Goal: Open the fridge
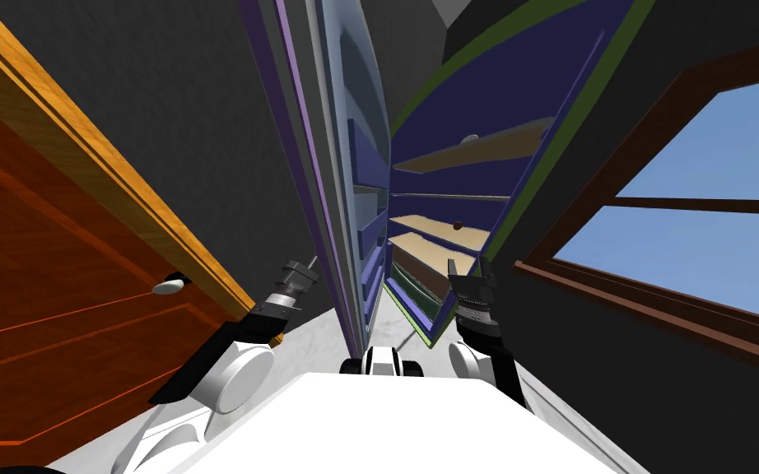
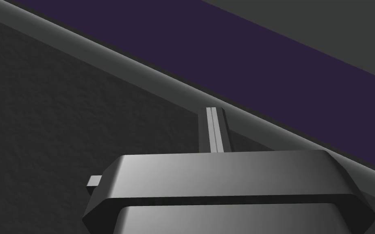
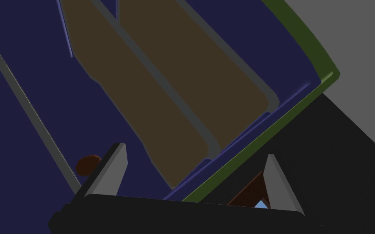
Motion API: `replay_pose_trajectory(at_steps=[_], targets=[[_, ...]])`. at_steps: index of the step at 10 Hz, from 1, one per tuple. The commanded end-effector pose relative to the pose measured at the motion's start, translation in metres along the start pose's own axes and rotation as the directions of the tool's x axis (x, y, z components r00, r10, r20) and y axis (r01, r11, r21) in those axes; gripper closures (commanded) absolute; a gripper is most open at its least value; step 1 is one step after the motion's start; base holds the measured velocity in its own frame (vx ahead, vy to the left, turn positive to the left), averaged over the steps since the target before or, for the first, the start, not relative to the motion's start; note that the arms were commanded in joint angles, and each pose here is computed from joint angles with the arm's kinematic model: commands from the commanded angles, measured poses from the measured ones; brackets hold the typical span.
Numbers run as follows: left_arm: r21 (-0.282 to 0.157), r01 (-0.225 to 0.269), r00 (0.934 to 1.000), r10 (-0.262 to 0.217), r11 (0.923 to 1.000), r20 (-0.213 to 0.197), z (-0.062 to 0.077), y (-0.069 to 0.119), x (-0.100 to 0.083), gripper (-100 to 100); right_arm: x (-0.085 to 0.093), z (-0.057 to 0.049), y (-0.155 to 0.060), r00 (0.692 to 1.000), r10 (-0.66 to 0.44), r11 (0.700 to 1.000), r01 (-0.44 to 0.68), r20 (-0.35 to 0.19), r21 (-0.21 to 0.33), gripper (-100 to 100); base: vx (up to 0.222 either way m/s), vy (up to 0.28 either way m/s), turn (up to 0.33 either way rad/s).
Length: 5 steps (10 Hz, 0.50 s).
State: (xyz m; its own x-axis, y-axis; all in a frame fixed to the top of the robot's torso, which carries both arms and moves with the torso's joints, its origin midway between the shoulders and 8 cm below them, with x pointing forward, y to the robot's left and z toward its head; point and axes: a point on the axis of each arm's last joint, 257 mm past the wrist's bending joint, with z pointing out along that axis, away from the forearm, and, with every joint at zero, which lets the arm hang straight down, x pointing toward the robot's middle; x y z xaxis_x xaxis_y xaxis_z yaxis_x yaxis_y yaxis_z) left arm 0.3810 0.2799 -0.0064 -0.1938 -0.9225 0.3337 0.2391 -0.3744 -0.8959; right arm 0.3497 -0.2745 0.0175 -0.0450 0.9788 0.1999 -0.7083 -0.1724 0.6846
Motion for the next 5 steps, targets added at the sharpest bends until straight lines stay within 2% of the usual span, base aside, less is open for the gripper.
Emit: replay_pose_trajectory(at_steps=[1, 5], targets=[[-0.026, 0.008, 0.9996, -0.008, 0.9996, -0.027, 0.0029, 0.0127, 0.0083, -100, 0.0001, 0.0001, 0.0000, 1.000, 0.000, 1.000, 0.000, 0.000, 0.000, 0, -0.020, 0.166, -0.212], [-0.047, 0.013, 0.9985, -0.016, 0.9988, -0.052, 0.0046, 0.0227, 0.0163, -100, 0.0000, 0.0000, 0.0000, 1.000, 0.000, 1.000, 0.000, 0.000, 0.000, 0, 0.001, 0.112, -0.089]])
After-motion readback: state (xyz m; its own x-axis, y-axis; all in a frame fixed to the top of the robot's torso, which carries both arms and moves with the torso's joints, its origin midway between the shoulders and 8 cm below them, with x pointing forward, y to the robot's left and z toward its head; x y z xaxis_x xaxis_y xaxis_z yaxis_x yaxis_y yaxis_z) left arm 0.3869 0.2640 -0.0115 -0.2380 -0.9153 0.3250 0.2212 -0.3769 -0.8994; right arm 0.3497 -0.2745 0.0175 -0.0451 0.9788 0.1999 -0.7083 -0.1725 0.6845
